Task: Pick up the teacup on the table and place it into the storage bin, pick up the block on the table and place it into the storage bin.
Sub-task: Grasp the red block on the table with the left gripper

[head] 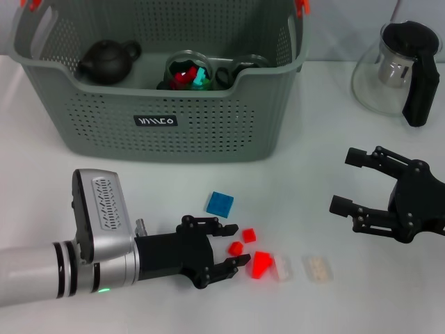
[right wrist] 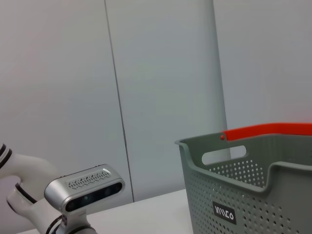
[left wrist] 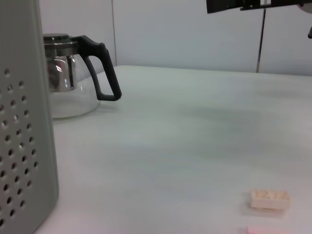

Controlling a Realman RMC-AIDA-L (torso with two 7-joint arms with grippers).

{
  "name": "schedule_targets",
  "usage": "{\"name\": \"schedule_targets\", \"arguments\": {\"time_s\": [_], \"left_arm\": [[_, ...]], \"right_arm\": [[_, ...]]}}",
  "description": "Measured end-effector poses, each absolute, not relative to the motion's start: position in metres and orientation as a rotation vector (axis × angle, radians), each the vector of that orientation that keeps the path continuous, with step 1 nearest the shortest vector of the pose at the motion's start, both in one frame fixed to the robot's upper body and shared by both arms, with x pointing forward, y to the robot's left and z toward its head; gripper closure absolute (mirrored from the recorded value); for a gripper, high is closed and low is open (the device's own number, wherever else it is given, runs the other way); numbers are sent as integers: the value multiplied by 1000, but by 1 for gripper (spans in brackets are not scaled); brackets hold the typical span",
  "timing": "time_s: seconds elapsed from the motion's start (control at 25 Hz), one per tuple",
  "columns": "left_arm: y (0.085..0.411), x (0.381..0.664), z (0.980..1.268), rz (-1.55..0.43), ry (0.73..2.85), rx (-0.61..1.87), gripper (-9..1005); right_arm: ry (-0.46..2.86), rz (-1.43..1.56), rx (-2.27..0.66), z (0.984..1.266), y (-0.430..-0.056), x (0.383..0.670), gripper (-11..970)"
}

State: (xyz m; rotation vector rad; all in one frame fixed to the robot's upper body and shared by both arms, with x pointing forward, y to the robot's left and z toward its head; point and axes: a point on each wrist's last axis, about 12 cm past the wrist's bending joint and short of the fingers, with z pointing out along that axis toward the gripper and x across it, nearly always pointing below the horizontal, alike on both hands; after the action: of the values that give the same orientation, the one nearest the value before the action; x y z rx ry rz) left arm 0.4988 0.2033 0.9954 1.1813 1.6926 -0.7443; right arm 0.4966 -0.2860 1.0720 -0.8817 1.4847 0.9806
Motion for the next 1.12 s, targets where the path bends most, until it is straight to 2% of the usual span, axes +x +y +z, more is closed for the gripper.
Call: {"name": "schedule_targets", "arguments": {"time_s": [0.2, 0.96, 1.12], "left_arm": [[201, 500, 996, -748, 1690, 1183, 478], [200, 501, 993, -729, 1718, 1191, 586], [200, 502, 993, -730, 1718, 1185, 701]], "right_arm": [[1488, 980, -879, 1071, -286, 496, 36], [1487, 983, -880, 1071, -287, 495, 37], [1488, 984, -879, 1071, -287, 495, 37]]}}
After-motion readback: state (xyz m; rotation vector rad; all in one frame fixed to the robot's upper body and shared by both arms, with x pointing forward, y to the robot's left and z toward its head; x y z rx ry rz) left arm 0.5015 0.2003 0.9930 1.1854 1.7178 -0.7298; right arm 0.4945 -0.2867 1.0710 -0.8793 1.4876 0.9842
